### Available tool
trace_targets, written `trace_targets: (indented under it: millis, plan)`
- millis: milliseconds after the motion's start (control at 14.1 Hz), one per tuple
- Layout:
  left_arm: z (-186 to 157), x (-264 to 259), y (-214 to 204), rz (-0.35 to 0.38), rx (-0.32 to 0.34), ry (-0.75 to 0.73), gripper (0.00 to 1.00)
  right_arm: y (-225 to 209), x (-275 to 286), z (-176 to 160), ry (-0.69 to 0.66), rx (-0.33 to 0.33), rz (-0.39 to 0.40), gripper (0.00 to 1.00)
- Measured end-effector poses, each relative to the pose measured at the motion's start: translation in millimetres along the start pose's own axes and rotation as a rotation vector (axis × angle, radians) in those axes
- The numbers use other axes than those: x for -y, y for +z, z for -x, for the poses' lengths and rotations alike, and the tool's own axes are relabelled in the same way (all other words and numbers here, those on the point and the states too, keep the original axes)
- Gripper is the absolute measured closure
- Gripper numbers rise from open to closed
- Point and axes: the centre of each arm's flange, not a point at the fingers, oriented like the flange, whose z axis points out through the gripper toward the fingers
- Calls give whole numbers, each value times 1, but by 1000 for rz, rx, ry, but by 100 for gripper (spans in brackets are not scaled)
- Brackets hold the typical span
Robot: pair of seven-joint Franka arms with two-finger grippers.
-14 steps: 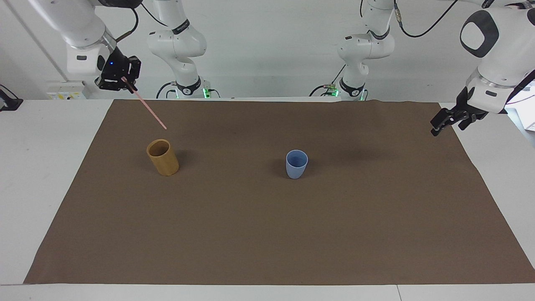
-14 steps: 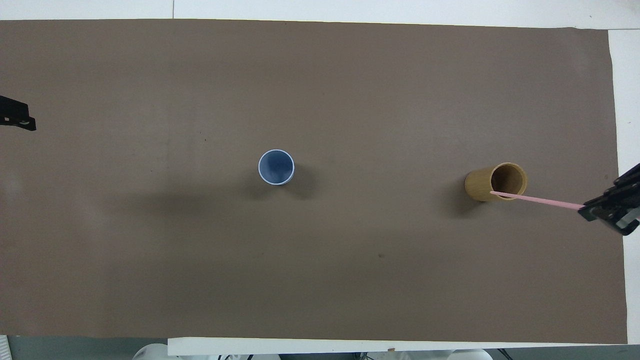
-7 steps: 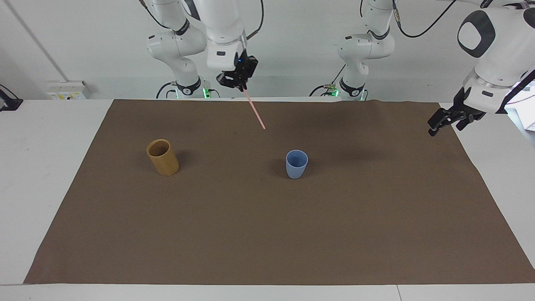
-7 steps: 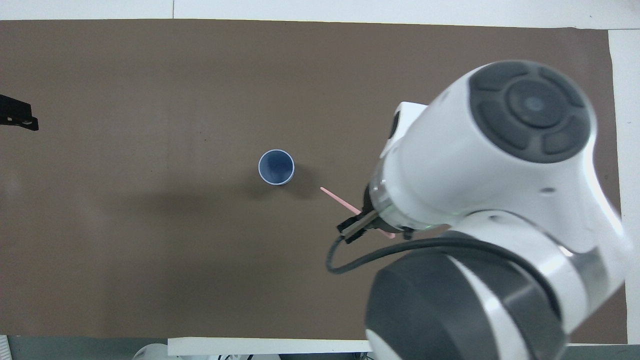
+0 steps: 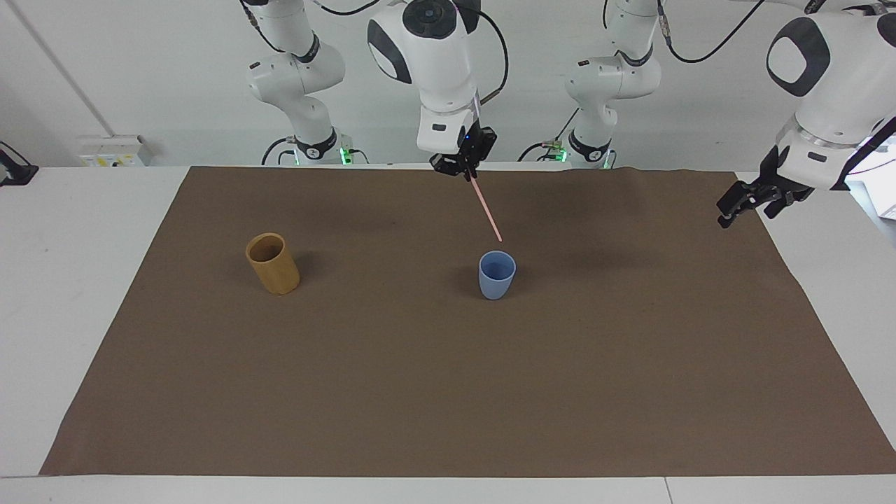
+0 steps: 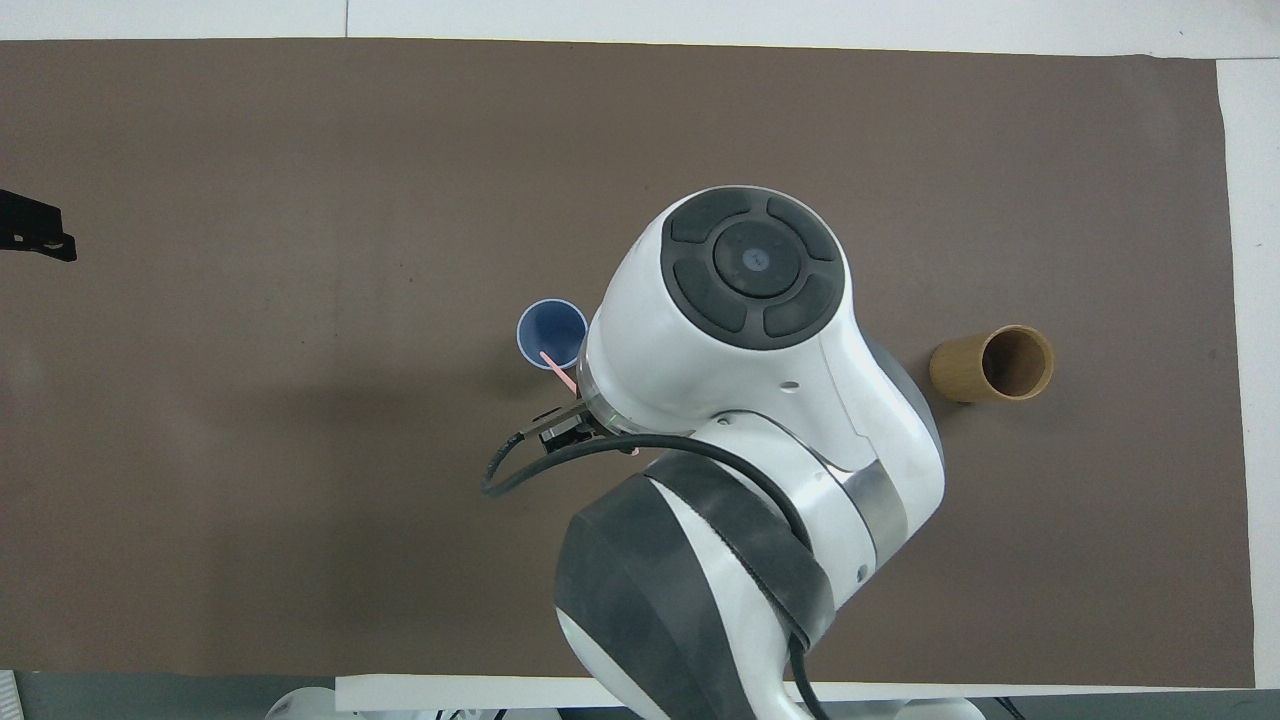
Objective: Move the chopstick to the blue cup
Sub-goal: 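Lower the pink stick into the blue cup with the right gripper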
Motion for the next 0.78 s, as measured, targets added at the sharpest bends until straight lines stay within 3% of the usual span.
trace_targets:
  millis: [283, 637, 779]
  plan:
    - [0, 0, 0, 0, 0, 0, 0, 38, -5, -4, 10, 36, 5, 92]
    - [0, 0, 0, 0, 0, 0, 0, 57, -11, -7, 23, 1, 3, 92]
    - [0, 0, 0, 0, 0, 0, 0, 55, -13, -11, 27, -41, -4, 92]
